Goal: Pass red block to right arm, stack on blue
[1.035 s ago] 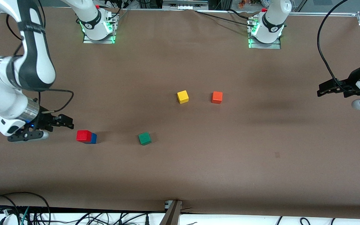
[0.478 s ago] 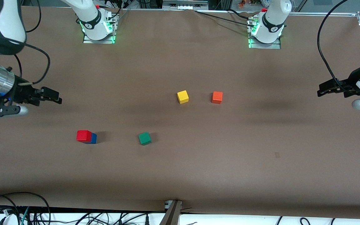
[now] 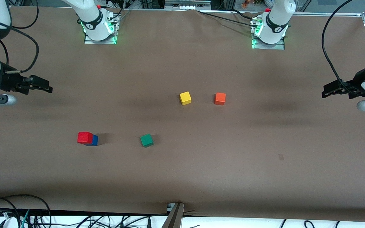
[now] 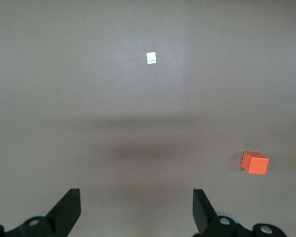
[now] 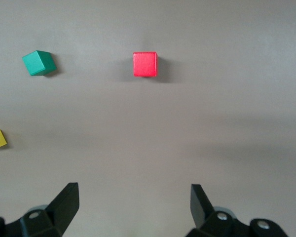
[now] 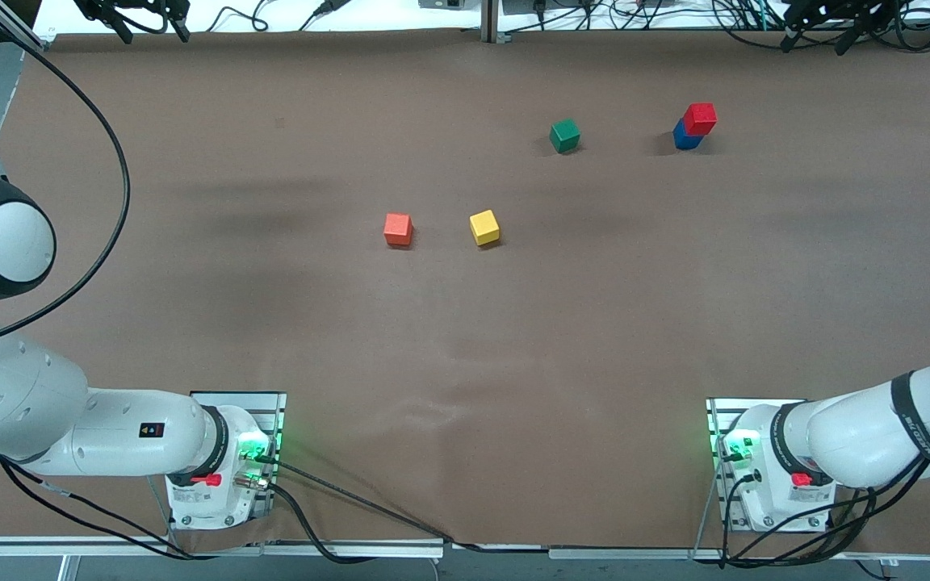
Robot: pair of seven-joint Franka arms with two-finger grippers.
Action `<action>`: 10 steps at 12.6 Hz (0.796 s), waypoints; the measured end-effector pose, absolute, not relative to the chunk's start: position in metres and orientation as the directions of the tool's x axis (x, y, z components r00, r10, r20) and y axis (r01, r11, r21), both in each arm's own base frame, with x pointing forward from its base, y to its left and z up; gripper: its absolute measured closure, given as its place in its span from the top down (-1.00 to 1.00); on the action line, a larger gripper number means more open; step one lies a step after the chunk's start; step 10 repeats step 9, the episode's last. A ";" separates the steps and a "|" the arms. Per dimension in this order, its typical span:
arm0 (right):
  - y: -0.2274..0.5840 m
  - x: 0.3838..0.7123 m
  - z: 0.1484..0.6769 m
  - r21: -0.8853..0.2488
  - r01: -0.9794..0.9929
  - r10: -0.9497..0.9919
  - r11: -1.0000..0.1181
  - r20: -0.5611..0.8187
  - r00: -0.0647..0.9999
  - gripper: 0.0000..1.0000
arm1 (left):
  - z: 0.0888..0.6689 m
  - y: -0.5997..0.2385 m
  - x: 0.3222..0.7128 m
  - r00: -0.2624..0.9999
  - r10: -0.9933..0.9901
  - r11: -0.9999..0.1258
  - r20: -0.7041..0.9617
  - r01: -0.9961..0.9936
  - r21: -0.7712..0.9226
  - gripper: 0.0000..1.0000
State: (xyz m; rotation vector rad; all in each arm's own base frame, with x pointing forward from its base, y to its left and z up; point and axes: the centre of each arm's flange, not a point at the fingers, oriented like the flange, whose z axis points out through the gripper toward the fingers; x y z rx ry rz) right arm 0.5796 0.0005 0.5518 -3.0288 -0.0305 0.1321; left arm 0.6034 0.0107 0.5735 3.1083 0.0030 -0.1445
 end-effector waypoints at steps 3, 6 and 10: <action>-0.014 0.560 0.557 -0.098 0.004 0.013 -0.995 -0.084 0.996 1.00 | 0.573 0.011 0.603 0.996 0.001 -1.000 -0.093 0.004 0.030 1.00; -0.008 0.556 0.559 -0.070 0.024 0.029 -0.997 -0.083 0.996 1.00 | 0.573 0.011 0.603 0.996 0.001 -1.000 -0.093 0.004 0.030 1.00; -0.006 0.558 0.562 -0.061 0.027 0.031 -0.998 -0.071 0.997 1.00 | 0.573 0.011 0.603 0.996 0.001 -1.000 -0.093 0.004 0.030 1.00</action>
